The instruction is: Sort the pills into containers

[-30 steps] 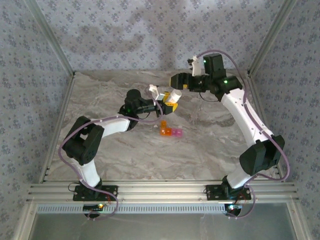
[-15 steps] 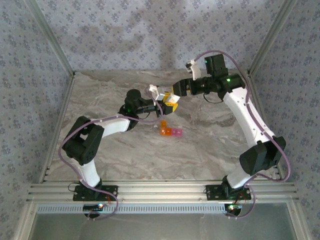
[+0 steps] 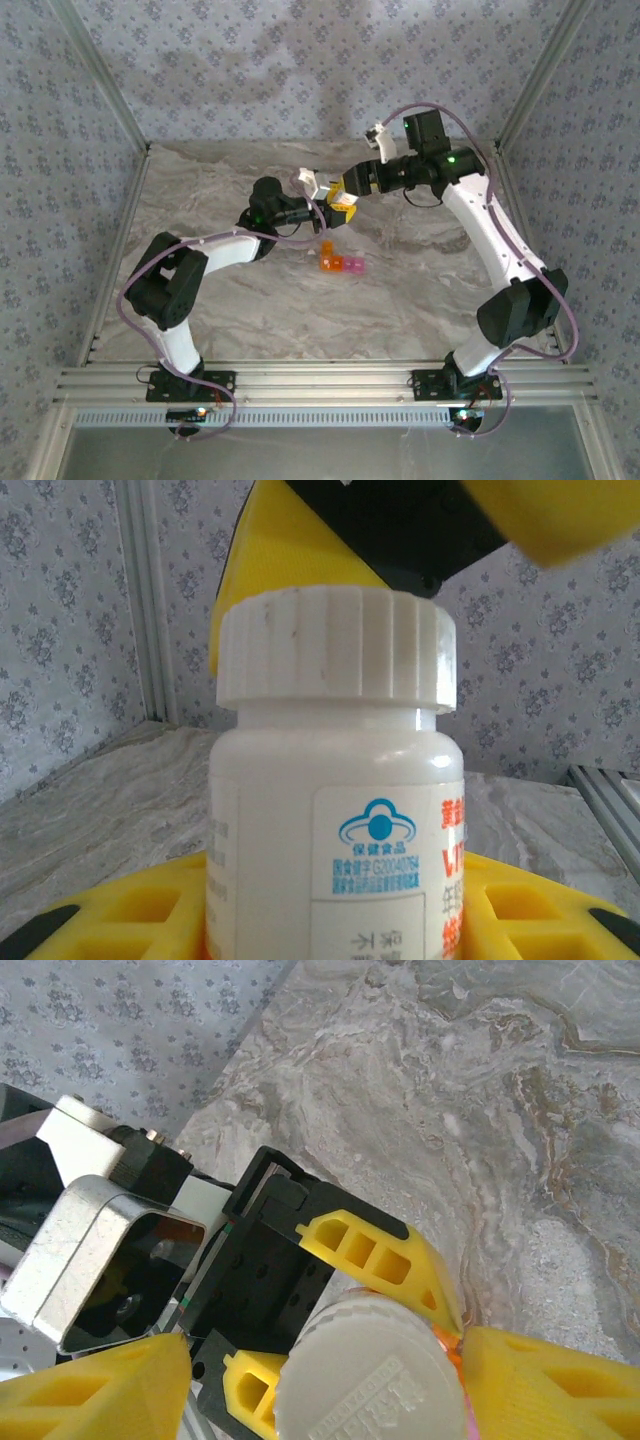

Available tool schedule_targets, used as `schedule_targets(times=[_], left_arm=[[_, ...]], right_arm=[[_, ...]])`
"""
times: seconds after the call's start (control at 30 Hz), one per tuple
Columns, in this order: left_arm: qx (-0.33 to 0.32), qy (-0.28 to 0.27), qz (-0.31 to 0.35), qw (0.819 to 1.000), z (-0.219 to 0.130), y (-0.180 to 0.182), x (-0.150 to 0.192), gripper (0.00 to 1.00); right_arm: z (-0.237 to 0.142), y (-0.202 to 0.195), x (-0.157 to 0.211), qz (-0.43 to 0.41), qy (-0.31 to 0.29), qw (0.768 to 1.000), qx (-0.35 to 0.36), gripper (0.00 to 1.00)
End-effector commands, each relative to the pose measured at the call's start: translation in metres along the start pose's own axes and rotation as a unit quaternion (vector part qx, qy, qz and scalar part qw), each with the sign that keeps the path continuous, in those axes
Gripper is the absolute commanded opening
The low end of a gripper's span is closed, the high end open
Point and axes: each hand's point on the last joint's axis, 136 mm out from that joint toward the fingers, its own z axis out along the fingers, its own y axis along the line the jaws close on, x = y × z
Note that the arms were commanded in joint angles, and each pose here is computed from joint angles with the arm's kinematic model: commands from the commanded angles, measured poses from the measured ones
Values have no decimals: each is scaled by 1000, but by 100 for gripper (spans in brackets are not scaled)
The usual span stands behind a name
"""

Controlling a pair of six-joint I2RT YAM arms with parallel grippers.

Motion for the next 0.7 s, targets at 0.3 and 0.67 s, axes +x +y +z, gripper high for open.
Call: schedule_targets(times=[0.3, 0.67], left_arm=[[12, -27, 36, 999, 0, -7, -28, 0], [13, -28, 33, 999, 1, -6, -26, 0]], right_arm=[[0, -1, 0, -9, 8, 1000, 9, 60], [20, -8, 0, 77, -33, 996, 36, 34]])
